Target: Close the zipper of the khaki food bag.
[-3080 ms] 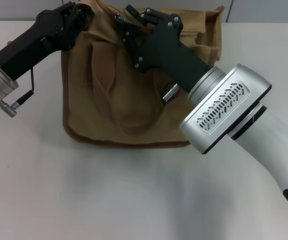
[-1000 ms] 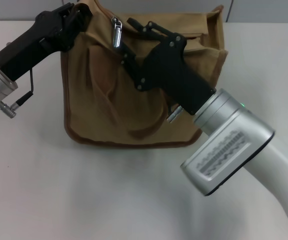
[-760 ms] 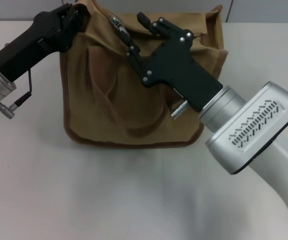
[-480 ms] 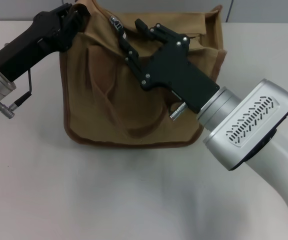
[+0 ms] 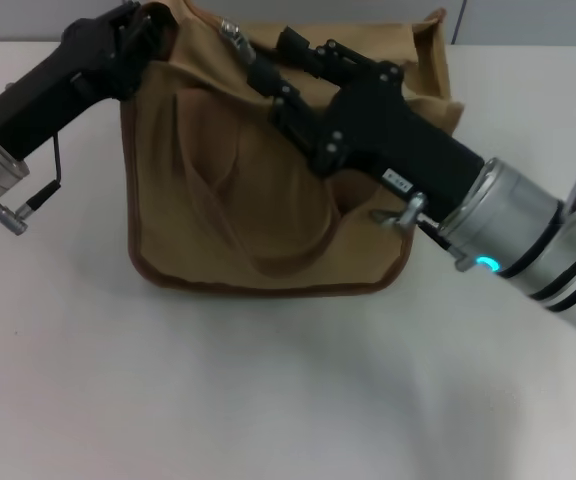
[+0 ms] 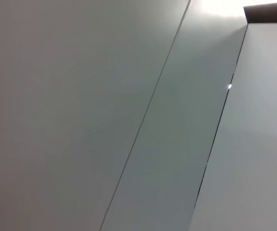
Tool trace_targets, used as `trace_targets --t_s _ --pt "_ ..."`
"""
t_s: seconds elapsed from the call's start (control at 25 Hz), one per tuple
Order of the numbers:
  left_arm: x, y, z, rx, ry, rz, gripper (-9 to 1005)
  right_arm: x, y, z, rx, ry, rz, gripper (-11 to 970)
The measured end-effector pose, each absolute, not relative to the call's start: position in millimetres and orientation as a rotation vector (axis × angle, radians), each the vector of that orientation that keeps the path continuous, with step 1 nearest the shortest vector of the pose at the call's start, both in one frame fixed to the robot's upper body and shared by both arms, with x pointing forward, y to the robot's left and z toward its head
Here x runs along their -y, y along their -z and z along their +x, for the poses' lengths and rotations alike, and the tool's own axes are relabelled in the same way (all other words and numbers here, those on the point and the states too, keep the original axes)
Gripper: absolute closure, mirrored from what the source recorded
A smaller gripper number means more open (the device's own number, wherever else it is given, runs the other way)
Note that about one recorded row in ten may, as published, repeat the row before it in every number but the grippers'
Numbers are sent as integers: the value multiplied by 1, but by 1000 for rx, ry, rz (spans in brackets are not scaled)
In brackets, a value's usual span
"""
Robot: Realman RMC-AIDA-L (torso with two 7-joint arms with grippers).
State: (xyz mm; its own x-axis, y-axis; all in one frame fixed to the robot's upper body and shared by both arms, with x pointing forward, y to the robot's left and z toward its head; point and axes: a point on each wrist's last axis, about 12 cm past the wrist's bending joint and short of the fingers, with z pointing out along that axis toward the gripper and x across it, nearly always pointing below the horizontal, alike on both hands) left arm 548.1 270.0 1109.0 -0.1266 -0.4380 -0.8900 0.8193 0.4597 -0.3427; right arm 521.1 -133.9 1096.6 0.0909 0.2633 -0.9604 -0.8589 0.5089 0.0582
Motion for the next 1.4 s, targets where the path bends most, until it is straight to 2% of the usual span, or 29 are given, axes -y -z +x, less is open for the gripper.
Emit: trace_targets --t_s 0.2,0.48,0.8,1.16,1.4 --pt "-268 -1114 550 -1279 1155 377 966 150 -1098 531 -1240 -970 -604 560" --pt "-262 -1119 555 -1265 1189 380 966 155 -1105 528 -1199 -1025 -564 561" --pt "-261 -1119 557 -1267 1189 380 967 156 -1114 541 -1281 -1208 -515 561" --pt "-259 -1120 558 -1273 1200 382 967 199 -1132 568 -1516 -1577 -418 562" --pt "-257 -1122 559 -1270 1211 398 966 216 -1151 590 -1689 -1733 -572 563"
